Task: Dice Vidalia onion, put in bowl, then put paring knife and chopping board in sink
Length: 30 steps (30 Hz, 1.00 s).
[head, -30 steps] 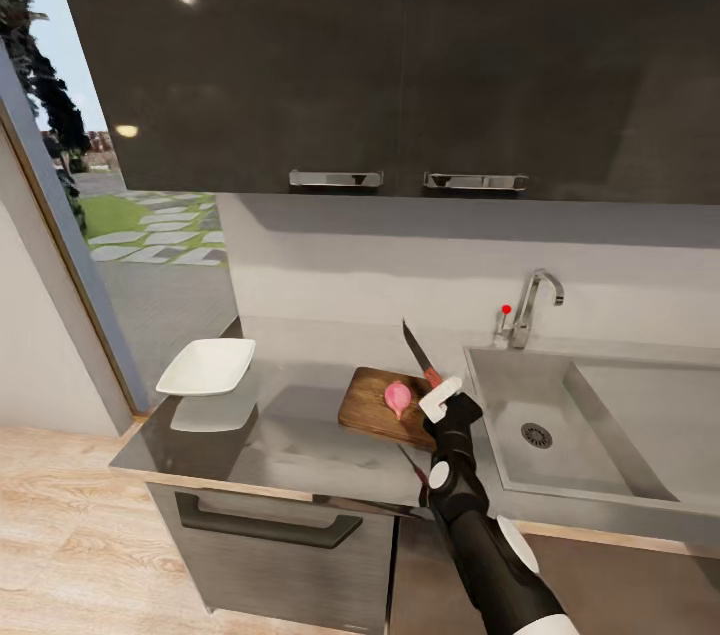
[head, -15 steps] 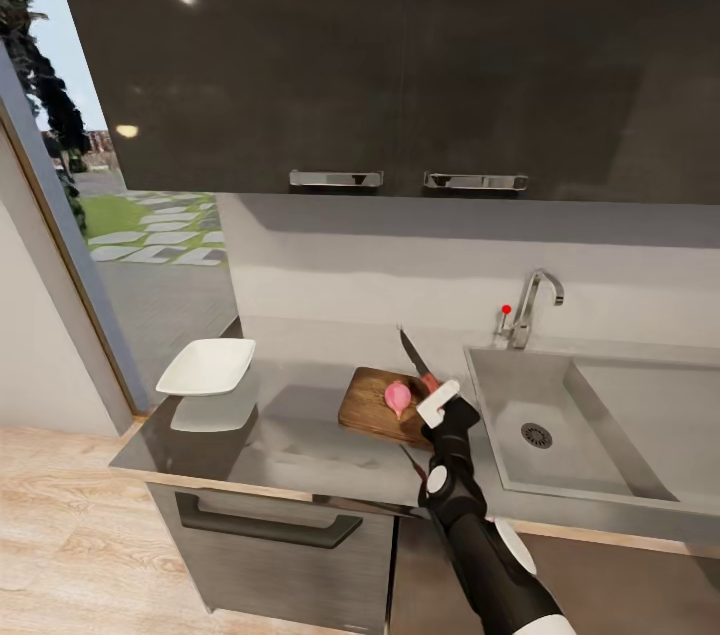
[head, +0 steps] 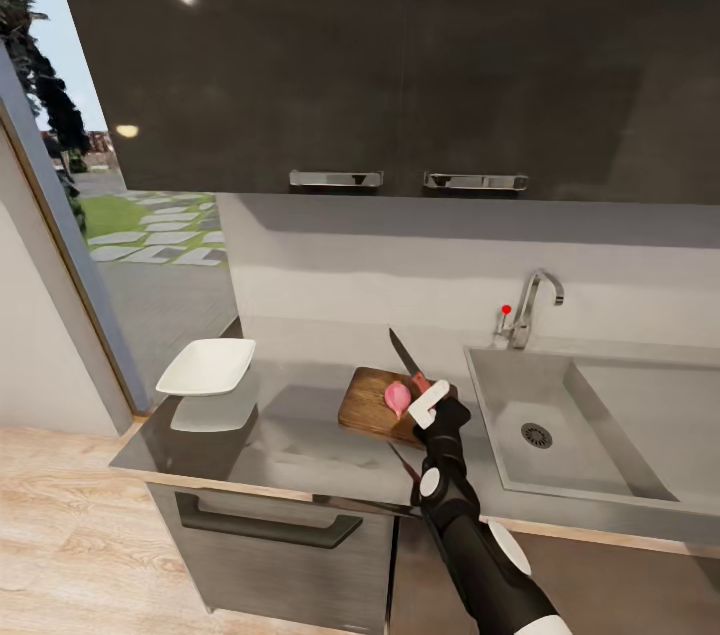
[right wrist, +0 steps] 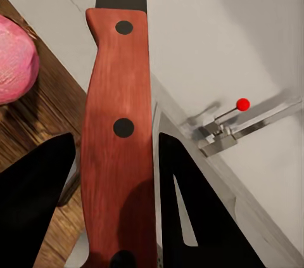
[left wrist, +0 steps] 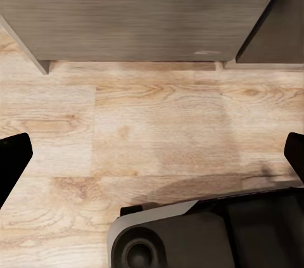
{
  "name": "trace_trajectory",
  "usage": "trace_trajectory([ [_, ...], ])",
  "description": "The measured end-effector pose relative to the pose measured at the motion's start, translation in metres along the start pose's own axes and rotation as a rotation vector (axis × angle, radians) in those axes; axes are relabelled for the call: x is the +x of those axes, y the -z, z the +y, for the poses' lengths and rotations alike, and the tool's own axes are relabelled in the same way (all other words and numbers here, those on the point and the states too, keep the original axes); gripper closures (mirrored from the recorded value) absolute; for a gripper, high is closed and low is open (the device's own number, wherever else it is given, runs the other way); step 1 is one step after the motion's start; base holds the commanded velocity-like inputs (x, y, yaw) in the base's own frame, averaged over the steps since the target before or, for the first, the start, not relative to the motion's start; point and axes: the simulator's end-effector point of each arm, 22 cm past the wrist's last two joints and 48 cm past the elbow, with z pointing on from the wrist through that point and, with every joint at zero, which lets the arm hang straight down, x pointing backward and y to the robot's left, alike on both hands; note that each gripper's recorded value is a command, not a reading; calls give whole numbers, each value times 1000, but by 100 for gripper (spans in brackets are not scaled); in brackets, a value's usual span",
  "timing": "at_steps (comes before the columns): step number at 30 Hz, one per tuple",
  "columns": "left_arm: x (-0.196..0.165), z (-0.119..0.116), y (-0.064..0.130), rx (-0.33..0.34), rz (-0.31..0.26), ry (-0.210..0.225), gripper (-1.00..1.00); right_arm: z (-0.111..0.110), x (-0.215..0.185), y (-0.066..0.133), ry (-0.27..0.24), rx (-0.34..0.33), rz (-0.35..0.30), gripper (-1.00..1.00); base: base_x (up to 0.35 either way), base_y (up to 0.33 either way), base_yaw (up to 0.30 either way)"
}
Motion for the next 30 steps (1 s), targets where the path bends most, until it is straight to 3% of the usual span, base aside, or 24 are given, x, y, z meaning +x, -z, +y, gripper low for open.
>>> trace_trajectory([
  [23,0,0,0,0,-1,0,-100,1,1,0,4,-2,7,100,-50,-53,0],
  [30,0,0,0,0,-1,0,-100,11,9,0,20,-20,24,100,0,0,0],
])
